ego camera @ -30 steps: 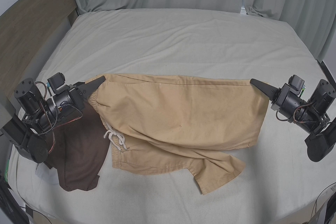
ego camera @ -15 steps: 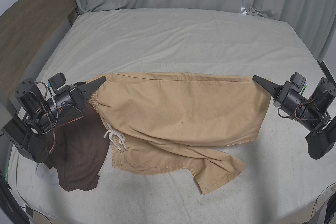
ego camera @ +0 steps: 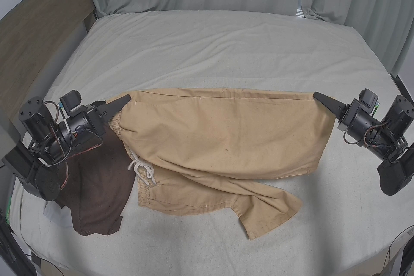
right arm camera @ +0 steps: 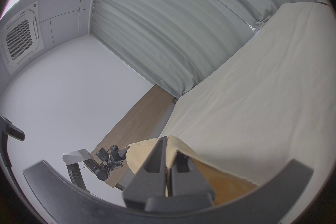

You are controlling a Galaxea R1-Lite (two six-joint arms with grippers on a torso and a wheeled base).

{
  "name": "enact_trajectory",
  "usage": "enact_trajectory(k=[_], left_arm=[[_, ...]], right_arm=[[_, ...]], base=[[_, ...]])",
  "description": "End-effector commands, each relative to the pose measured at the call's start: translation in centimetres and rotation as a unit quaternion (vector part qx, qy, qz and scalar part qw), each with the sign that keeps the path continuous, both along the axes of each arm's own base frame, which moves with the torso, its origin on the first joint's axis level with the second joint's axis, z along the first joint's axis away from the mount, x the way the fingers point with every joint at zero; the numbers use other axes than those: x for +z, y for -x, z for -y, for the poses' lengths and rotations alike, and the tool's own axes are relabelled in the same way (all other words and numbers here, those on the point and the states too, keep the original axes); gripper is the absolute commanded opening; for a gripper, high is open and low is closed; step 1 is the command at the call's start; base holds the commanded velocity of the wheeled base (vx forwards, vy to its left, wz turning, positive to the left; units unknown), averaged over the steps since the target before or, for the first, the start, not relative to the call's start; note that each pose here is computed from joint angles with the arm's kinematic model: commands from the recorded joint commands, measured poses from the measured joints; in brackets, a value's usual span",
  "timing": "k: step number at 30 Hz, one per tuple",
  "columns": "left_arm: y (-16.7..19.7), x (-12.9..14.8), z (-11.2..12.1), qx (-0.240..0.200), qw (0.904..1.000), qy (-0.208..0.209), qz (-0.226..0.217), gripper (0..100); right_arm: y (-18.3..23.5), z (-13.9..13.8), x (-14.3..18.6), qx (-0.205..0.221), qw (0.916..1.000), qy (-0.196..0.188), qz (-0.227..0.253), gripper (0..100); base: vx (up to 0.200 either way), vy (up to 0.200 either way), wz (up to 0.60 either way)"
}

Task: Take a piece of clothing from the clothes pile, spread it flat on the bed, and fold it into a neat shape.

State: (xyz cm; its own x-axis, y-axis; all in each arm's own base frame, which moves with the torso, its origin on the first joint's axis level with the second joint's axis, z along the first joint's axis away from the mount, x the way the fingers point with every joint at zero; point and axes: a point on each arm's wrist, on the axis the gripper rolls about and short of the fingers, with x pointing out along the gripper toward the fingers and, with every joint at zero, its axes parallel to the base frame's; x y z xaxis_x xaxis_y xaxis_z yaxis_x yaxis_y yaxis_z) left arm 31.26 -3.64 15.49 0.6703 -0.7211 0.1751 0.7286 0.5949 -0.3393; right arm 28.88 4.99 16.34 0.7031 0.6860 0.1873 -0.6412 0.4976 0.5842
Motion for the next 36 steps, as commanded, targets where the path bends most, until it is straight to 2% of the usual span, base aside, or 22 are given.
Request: enact_trajectory(k=[1,36], left_arm=[[0.0,-0.1,0.0,0.0,1.0,0.0,-0.001,0],[-0.8,-0.8,-0.2,0.004,1.0,0.0,-0.009,0]], right_arm=[[0.0,0.0,0.0,0.001,1.0,0.0,-0.001,0],[-1.0,0.8,-0.4,-0.019,0.9997,0.012,0.007,0]], base=[[0.0,0.0,0.0],[0.0,0.0,0.0]])
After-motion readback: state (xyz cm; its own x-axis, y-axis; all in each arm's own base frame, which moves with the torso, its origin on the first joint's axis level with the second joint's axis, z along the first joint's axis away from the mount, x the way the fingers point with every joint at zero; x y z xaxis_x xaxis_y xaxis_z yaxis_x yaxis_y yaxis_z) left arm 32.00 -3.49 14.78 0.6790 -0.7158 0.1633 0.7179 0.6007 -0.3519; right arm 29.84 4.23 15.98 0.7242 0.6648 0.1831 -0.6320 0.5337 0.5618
